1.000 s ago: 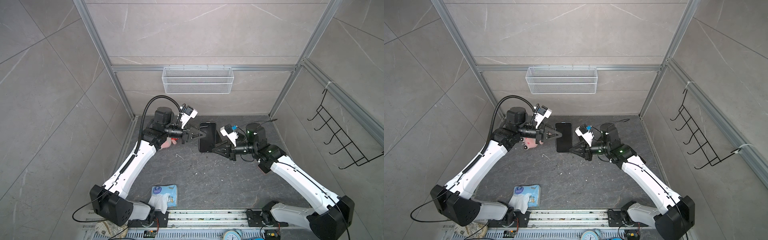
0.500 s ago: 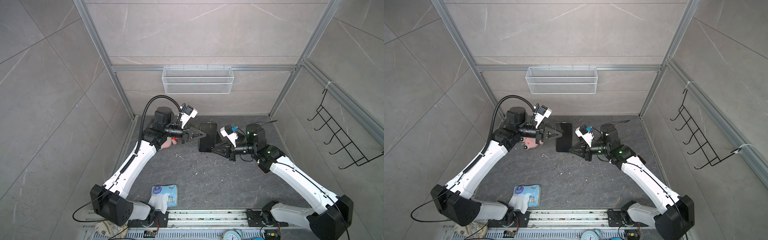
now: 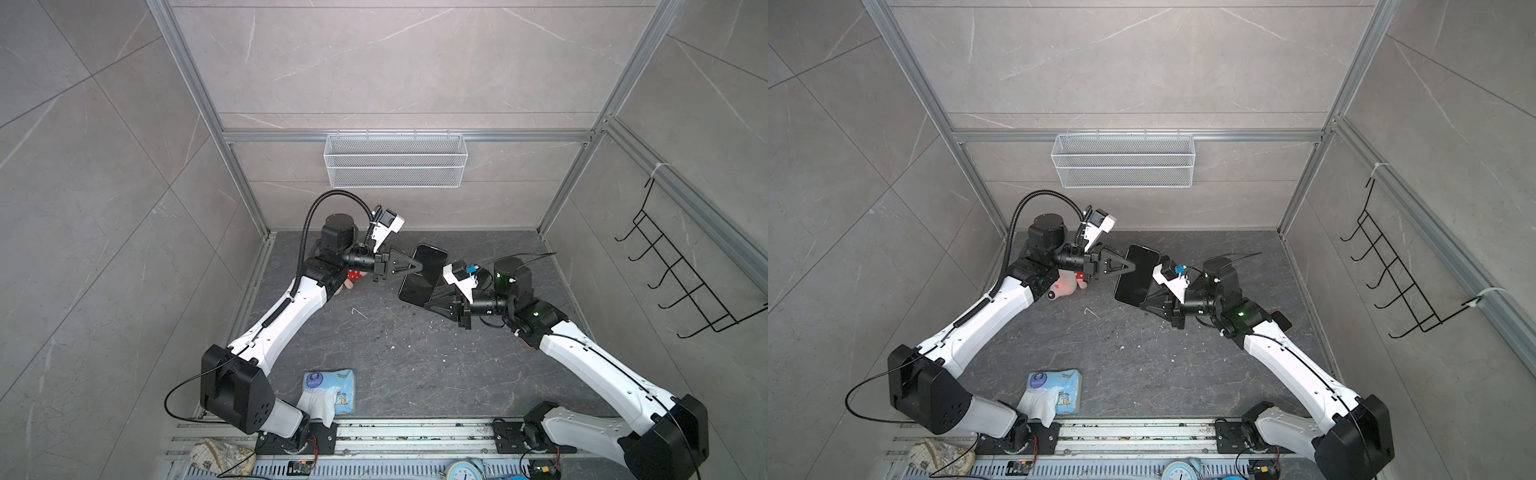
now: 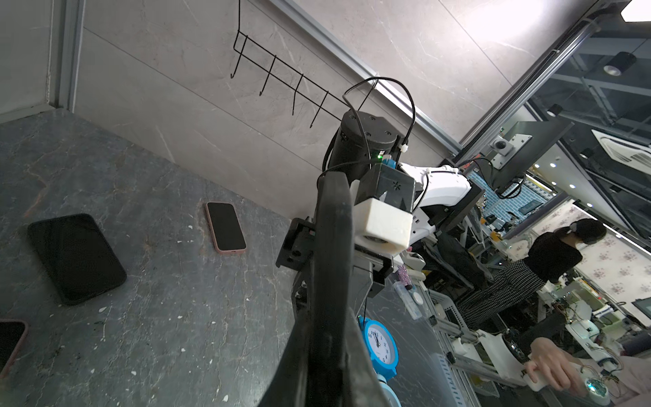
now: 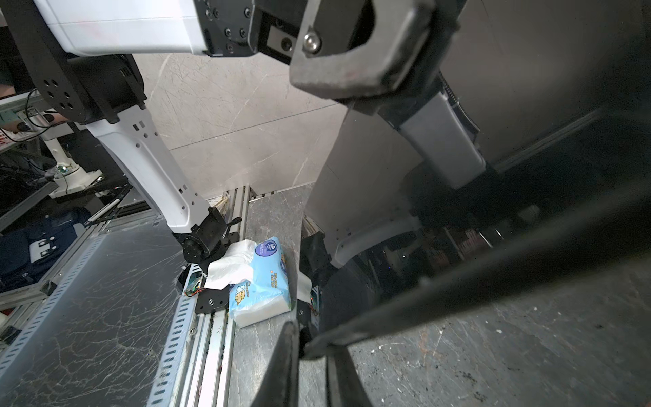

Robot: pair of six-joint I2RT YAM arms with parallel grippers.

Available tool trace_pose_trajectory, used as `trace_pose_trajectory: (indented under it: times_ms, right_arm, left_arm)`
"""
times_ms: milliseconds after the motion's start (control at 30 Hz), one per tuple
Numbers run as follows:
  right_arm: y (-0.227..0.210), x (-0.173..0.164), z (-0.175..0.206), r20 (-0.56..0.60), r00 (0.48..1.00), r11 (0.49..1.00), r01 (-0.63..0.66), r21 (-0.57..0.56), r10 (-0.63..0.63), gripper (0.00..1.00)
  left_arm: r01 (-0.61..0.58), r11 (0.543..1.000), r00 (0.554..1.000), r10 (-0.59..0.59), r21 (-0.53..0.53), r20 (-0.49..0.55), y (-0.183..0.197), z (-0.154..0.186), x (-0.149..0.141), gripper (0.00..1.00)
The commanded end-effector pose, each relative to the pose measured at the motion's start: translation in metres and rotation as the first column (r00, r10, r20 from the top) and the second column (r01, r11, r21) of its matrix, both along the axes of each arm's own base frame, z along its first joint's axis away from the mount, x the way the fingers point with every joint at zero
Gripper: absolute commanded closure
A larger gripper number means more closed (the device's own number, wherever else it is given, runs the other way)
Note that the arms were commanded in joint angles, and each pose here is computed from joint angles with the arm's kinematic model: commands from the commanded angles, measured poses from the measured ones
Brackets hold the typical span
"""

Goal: Take the phone out of the phone case
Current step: Remove the phone case from the phone.

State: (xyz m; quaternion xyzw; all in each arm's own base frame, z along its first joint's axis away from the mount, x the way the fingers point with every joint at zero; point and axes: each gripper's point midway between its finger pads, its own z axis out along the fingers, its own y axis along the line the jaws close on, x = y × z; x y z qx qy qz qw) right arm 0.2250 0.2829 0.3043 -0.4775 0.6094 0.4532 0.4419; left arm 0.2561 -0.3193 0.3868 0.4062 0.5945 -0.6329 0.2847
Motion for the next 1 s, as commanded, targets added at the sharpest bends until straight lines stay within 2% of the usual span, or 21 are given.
trace_pose_trajectory:
  times_ms: [0,200,433,567,700,833,967]
  right_arm:
    - [0.015,-0.007,0.014,0.241,0.967,0.995,-0.089,0.036,0.078,1.00]
    - [0.016,-0.004,0.025,0.308,0.949,0.995,-0.083,0.057,0.062,1.00]
    - [0.015,0.016,0.030,0.359,0.932,0.996,0.020,0.085,-0.050,1.00]
    - [0.011,0.027,0.034,0.348,0.927,0.986,0.097,0.138,-0.140,1.00]
    - [0.009,0.031,0.029,0.277,0.944,0.976,0.137,0.169,-0.180,1.00]
    - [0.002,0.022,0.017,0.184,0.964,0.971,0.157,0.181,-0.190,0.83]
    - [-0.014,0.024,0.002,0.051,0.954,0.941,0.282,0.189,-0.296,0.65]
  left_arm:
    - [-0.053,0.999,0.985,0.051,-0.007,-0.162,-0.019,0.005,0.012,1.00]
    - [-0.082,0.997,0.968,0.079,0.001,-0.236,-0.027,-0.005,0.022,1.00]
    - [-0.078,0.997,0.952,0.083,0.026,-0.295,-0.044,-0.016,0.016,1.00]
    - [-0.088,0.996,0.951,0.091,0.022,-0.296,-0.044,-0.019,0.012,1.00]
    - [-0.109,0.994,0.949,0.105,0.006,-0.298,-0.040,-0.014,0.010,1.00]
    - [-0.219,0.975,0.935,0.202,-0.027,-0.293,-0.022,-0.004,0.019,1.00]
    - [-0.398,0.909,0.871,0.333,-0.120,-0.361,0.012,0.012,0.041,1.00]
